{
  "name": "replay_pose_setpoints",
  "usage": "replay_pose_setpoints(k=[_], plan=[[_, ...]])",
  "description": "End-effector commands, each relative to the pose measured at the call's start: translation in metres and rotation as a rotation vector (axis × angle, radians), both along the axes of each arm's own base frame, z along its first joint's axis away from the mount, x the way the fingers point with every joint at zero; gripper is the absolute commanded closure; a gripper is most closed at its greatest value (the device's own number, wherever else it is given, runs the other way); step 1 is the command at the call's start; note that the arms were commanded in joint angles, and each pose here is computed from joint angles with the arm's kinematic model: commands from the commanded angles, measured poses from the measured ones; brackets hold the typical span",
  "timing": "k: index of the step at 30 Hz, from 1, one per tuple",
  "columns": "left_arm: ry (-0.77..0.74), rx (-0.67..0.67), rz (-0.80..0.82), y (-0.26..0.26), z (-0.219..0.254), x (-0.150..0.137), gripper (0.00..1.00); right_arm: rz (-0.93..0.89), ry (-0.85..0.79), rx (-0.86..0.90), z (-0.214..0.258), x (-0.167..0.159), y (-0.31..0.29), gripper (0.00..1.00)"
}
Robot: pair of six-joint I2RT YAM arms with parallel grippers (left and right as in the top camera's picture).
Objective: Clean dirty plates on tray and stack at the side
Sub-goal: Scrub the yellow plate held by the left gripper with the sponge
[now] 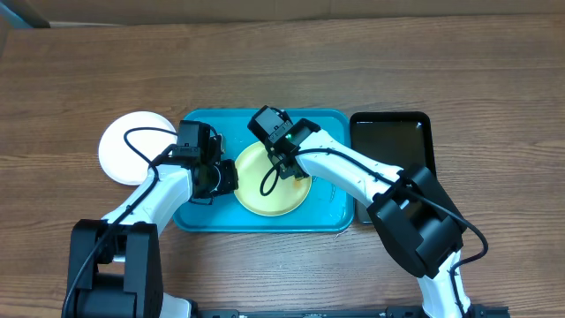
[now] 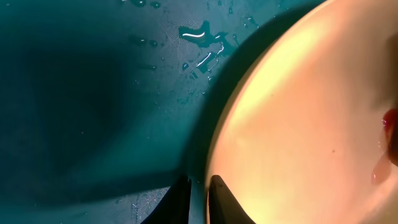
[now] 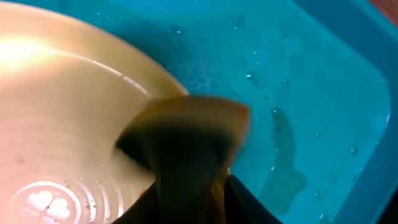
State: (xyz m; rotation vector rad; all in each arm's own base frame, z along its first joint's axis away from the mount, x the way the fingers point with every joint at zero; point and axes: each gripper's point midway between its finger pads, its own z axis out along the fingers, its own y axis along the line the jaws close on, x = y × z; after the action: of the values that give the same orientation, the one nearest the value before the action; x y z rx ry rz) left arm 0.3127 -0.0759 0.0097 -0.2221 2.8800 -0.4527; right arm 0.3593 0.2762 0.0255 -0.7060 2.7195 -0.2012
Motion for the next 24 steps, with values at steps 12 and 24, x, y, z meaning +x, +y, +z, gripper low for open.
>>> replay_pose_setpoints(k=[12, 24], plan=[[0.013, -0.017, -0.012, -0.006, -0.002, -0.002, 0.85, 0.013, 0.121, 0.088, -0.027, -0.027, 0.007, 0.96], [0.013, -0.017, -0.011, -0.006, -0.002, -0.002, 0.85, 0.059, 0.337, 0.400, -0.011, -0.052, 0.056, 0.96]])
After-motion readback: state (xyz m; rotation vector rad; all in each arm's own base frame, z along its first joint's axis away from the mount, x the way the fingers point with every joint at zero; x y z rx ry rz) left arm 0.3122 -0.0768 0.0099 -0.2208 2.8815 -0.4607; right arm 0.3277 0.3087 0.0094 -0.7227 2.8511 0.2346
